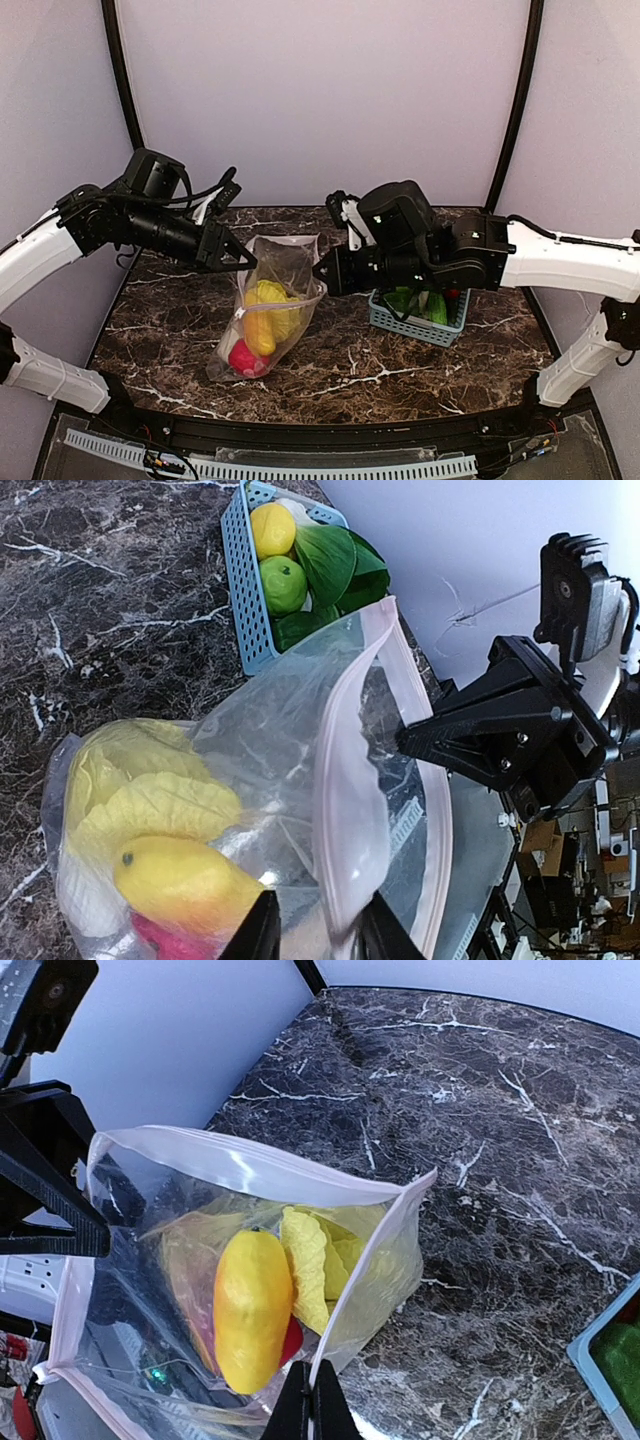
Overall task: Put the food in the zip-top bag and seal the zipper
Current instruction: Adjust the zipper food storage bag at the center of the board, then pass from the left arm to the right, then pass from the right arm to the left
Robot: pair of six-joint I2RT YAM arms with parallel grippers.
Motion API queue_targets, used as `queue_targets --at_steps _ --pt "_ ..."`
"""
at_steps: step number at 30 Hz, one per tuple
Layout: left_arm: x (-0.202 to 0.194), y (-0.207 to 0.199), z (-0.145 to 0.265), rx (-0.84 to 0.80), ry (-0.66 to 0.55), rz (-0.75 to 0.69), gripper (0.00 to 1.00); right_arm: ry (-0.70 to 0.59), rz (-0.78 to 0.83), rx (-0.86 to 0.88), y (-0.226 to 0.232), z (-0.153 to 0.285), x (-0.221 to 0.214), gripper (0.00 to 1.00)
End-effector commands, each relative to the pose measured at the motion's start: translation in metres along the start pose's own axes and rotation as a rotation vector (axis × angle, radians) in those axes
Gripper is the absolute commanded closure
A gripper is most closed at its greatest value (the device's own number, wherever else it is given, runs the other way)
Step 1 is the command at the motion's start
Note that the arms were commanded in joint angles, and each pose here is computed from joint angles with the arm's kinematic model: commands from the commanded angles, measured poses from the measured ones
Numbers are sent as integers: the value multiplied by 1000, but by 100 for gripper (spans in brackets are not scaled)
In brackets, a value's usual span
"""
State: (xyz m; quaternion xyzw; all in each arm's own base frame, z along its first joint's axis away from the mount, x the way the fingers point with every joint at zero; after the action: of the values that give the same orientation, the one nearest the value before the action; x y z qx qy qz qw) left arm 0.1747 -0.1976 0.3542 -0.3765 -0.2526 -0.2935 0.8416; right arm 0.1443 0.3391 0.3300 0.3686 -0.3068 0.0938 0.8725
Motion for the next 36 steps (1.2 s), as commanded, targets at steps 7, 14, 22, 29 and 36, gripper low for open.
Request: queue_targets --at_steps 7,14,22,29,36 --pt "-8 -12 30 -35 -134 7 29 -51 -30 126 28 3 10 100" --pt "-20 -10 23 -95 -114 16 17 -55 -28 124 36 3 8 100" --pt "-18 -15 27 -134 -142 8 58 -46 -26 114 37 -1 5 100" --pt "-22 -12 23 -132 -128 26 74 -42 -20 115 39 -1 5 100" --pt "-21 -12 19 -149 -124 22 89 -48 -15 108 39 0 6 100"
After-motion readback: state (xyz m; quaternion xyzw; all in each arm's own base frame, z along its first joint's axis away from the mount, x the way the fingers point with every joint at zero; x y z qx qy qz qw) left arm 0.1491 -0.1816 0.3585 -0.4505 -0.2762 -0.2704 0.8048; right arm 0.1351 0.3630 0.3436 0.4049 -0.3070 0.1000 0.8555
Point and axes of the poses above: each gripper's point midway between its finger pads, its own z axis back along the fingers, its own y axis along the line the jaws close on, x = y × z, the point moved 10 cm from there along z, back along the fingers, and after that the axes turned 14 degrees about -z, right-handed, at the moved point
